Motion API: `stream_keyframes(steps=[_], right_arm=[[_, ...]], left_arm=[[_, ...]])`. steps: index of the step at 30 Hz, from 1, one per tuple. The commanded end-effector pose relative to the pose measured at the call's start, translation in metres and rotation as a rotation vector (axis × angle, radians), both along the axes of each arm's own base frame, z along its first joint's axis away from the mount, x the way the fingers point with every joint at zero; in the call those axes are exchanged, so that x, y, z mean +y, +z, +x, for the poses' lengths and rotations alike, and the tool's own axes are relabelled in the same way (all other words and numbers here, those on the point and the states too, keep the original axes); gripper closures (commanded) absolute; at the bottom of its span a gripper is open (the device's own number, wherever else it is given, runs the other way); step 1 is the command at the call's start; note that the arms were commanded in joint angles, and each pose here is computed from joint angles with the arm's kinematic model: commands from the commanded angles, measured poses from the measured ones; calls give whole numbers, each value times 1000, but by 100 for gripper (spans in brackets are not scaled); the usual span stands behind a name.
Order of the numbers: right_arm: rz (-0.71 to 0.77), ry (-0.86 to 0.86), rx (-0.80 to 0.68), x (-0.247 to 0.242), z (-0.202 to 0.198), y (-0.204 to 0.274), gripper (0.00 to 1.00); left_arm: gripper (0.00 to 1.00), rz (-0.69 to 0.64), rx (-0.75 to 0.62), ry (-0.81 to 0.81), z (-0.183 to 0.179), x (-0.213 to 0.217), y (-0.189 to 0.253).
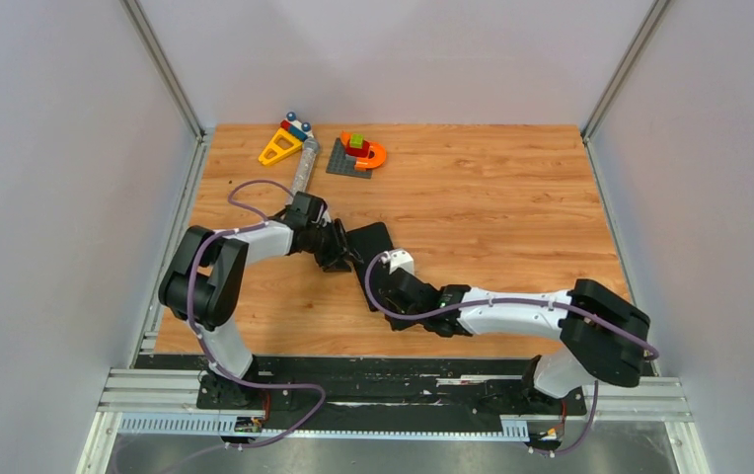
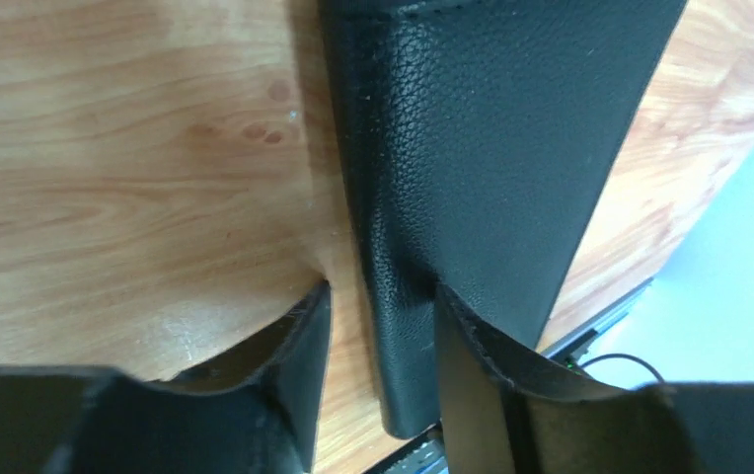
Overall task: Sort the hair-cutting tools
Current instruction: Zip the hairdressing tool bag at the center of the board.
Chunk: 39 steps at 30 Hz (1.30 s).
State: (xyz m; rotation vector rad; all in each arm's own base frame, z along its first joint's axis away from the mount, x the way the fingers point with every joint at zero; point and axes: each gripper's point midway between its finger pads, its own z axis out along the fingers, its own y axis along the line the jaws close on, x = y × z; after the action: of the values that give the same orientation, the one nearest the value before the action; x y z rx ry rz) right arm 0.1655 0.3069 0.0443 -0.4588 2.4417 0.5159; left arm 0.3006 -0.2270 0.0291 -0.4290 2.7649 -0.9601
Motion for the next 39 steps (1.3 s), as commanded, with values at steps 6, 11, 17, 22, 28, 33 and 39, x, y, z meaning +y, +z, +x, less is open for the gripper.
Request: stream_keyframes(steps=[6, 11, 17, 22, 28, 33, 39], right_arm=[[159, 217, 27, 89, 2, 34, 100], [177, 243, 19, 108, 9, 37, 100], [182, 262, 43, 117, 7, 32, 100], [185, 255, 38, 119, 9, 34, 100], [183, 243, 38, 116, 9, 35, 100], [128, 249, 62, 94, -1, 27, 100], [14, 233, 122, 34, -27, 1, 100]], left_arm=[[17, 68, -155, 146, -7, 41, 30], [17, -10, -116, 206, -45, 45, 30], [23, -66, -40, 200, -75, 41, 13], [34, -73, -26, 216, -85, 40, 6], [65, -55, -16, 232, -90, 41, 1], [100, 54, -50, 259, -82, 57, 1], [100, 153, -61, 267, -68, 74, 0]])
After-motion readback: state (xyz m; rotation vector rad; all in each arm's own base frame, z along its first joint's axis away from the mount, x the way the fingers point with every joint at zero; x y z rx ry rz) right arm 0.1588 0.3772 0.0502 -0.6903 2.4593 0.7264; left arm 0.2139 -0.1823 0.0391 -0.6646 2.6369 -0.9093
